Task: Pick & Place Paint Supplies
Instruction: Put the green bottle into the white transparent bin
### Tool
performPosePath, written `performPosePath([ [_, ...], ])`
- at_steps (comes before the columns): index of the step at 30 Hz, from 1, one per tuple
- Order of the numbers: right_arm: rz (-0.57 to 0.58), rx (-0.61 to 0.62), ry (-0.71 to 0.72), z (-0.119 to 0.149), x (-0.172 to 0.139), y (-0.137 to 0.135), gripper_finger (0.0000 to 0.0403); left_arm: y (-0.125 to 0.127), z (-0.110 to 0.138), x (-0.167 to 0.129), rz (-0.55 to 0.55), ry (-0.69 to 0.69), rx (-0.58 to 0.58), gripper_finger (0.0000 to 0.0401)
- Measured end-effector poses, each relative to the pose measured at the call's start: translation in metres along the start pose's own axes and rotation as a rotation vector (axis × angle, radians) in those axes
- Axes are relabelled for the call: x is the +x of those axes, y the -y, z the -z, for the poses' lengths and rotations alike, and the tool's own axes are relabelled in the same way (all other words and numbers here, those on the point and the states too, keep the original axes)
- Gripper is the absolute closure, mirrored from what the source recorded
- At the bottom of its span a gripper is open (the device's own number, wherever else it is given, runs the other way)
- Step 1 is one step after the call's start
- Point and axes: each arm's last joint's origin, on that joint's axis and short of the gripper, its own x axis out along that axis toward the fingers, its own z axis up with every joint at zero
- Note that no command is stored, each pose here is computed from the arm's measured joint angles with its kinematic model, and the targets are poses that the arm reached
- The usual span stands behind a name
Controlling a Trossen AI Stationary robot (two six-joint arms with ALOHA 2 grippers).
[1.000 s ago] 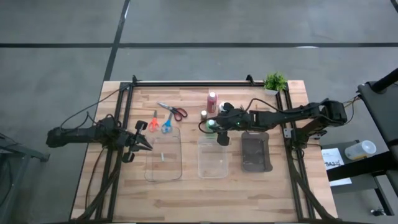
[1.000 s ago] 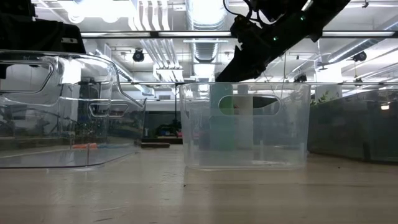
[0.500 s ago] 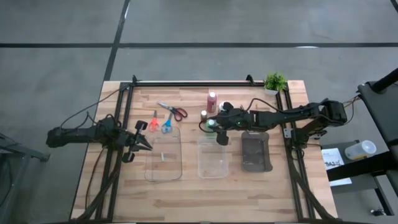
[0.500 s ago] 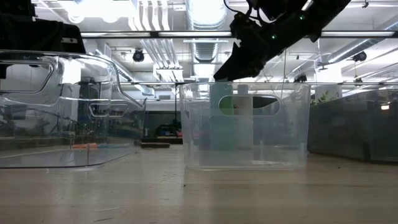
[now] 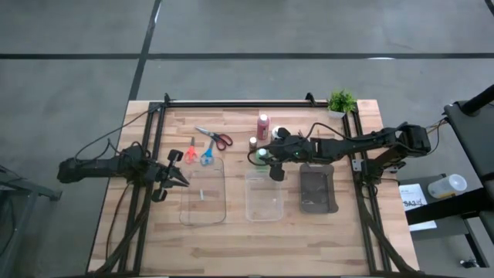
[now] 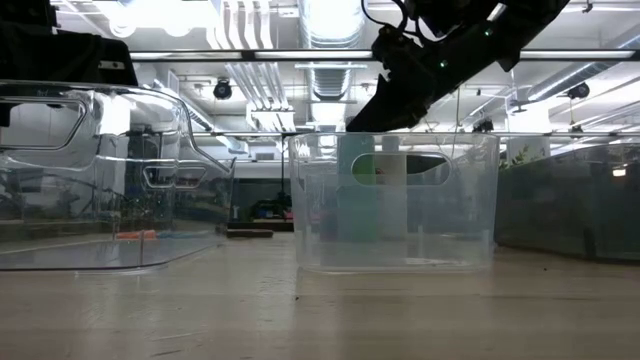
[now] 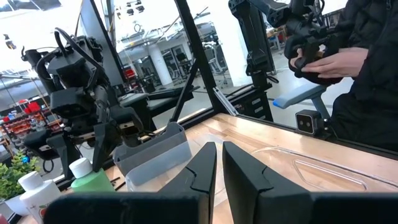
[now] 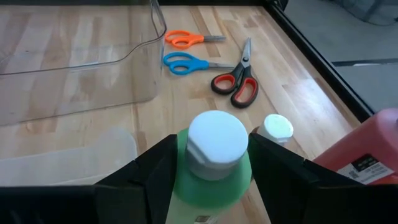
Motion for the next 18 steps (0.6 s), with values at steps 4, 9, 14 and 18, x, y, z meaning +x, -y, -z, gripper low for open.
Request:
performPosePath([
  [4,0.000,-0.002,0.007,-0.0010,0.0000,0.0000,0.0209,0.0000,0.0001,0.0000,0.000,0.000,0.000,0.0366],
  [9,0.000,0.001,0.018,-0.0020,0.0000,0.0000,0.0209,0.0000,0.0001,0.0000,0.000,-0.001,0.000,0.0366],
  [14,0.000,0.003,0.018,-0.0018,0.0000,0.0000,0.0234,0.0000,0.0000,0.0000,0.000,0.000,0.000,0.0365],
  [18,-0.001,0.008,0.019,-0.0020,0.0000,-0.0001,0.0281,0.0000,0.0001,0.0000,0.000,0.000,0.000,0.0365],
])
